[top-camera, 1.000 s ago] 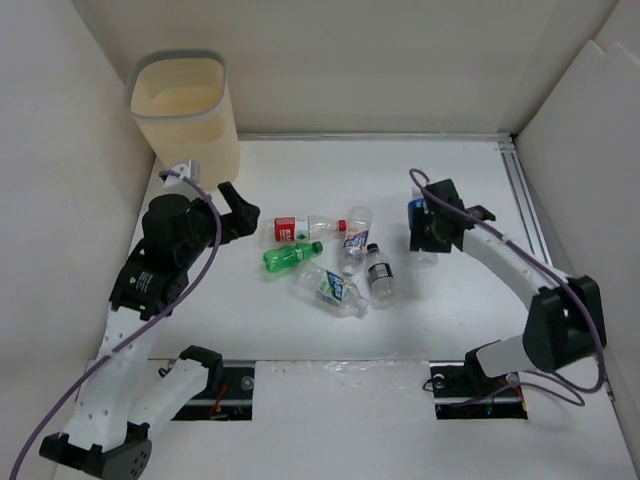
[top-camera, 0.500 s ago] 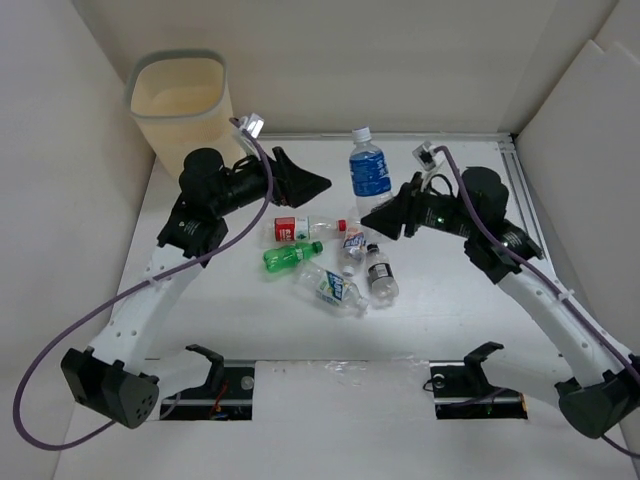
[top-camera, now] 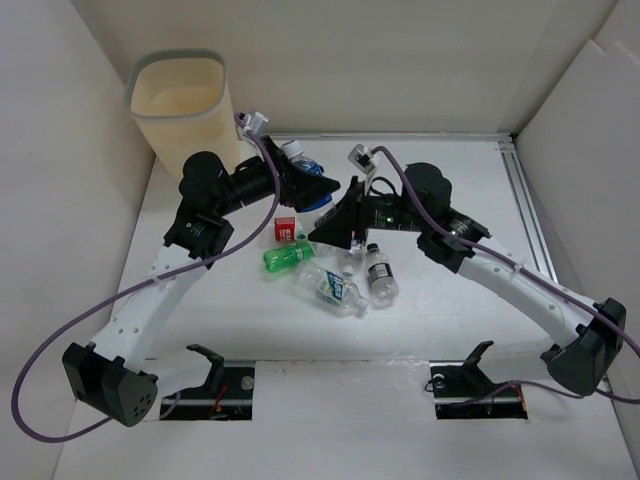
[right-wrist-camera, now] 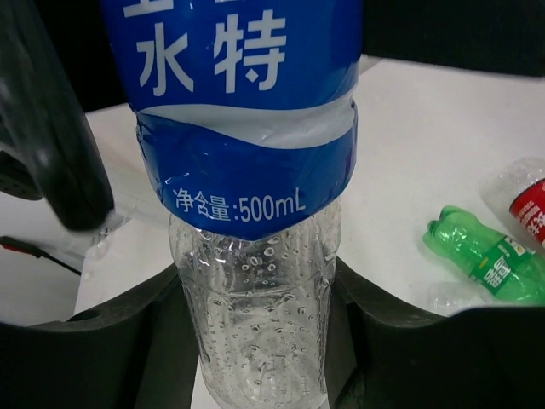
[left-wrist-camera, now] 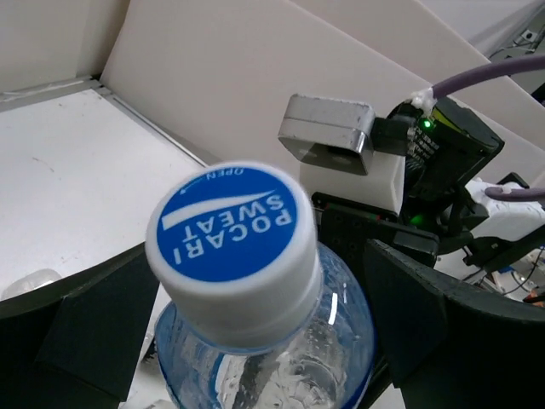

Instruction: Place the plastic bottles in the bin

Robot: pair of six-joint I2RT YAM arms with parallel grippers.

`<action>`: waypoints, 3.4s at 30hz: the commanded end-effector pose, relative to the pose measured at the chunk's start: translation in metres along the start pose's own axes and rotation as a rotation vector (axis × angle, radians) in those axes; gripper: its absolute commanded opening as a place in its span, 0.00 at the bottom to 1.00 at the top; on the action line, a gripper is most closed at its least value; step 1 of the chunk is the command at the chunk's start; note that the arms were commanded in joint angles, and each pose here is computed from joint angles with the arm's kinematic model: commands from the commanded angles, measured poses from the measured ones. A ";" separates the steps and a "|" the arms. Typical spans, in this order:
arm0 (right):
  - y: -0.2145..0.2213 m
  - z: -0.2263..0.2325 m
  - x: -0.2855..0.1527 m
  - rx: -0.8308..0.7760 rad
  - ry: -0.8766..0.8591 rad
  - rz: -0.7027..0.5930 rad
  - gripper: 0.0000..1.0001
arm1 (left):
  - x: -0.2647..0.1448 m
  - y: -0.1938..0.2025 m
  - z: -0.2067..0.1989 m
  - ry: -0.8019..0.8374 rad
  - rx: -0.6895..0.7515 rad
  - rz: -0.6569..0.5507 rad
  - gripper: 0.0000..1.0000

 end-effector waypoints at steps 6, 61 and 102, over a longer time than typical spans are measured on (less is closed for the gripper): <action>-0.051 0.009 0.009 -0.061 -0.037 -0.141 0.00 | -0.003 0.002 -0.011 0.074 0.043 0.002 0.64; 0.038 -0.168 -0.165 0.109 1.037 -0.174 1.00 | -0.128 -0.292 0.213 -0.993 0.311 -0.602 1.00; 0.220 -0.238 -0.129 0.326 1.232 0.282 0.11 | -0.168 0.025 0.120 -0.765 -0.030 -0.084 1.00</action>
Point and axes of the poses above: each gripper's point midway between its finger pads, its own x axis out along the fingers, its own z axis along the line the jaws close on, y = z × x, the point moved 1 cm from there along -x, back along the fingers, and after that the axes turned 5 degrees about x, right-handed, at the moved point
